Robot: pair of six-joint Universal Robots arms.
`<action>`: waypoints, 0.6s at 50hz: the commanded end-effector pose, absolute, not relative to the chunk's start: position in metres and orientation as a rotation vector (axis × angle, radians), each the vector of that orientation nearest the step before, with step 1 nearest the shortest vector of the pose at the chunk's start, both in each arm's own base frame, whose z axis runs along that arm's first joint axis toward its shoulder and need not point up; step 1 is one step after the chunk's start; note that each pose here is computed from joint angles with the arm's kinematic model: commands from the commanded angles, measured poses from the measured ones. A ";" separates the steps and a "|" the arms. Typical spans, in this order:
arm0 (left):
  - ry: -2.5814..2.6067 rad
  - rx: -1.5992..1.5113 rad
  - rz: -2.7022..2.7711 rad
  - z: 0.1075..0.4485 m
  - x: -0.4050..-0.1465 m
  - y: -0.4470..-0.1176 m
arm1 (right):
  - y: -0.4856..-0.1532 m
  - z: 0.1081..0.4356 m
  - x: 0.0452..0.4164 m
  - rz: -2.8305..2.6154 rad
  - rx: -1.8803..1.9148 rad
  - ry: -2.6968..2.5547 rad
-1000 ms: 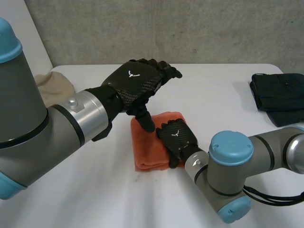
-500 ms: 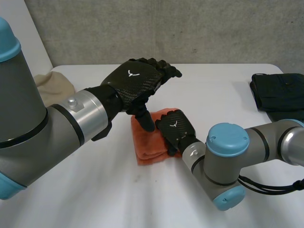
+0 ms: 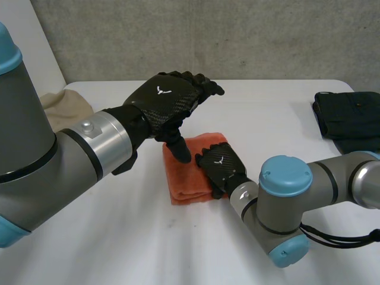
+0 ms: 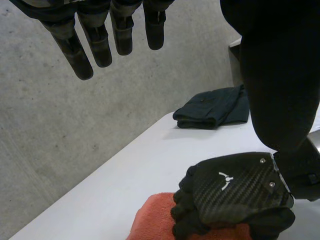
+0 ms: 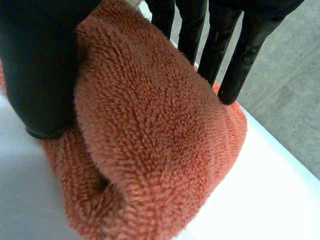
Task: Fold the laundry.
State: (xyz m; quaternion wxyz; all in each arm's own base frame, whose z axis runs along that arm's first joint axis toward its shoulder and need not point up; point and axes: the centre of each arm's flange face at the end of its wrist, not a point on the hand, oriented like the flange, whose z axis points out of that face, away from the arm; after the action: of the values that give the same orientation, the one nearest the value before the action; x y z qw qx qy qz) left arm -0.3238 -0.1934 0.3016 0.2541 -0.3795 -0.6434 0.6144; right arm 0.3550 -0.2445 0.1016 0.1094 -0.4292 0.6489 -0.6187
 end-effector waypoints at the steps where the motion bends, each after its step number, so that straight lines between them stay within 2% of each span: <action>1: -1.748 -1.031 1.670 0.302 -0.324 -0.194 | -0.250 0.101 0.360 -1.836 -1.258 1.895; 13: -1.755 -1.021 1.679 0.303 -0.321 -0.197 | -0.269 0.122 0.364 -1.926 -1.216 1.850; 20: -1.756 -1.010 1.695 0.306 -0.318 -0.199 | -0.323 0.136 0.310 -2.058 -1.207 1.968; 26: -1.753 -1.011 1.696 0.306 -0.318 -0.199 | -0.368 0.142 0.253 -2.141 -1.369 1.977; 30: -1.754 -1.010 1.697 0.306 -0.318 -0.200 | -0.387 0.146 0.231 -2.148 -1.475 1.887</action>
State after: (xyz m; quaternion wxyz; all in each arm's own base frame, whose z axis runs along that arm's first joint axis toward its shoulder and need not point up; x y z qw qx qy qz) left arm -0.3179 -0.1992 0.3063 0.2474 -0.3704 -0.6437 0.6223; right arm 0.2703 -0.3557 0.1407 -0.0212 -0.4127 0.6219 -0.6652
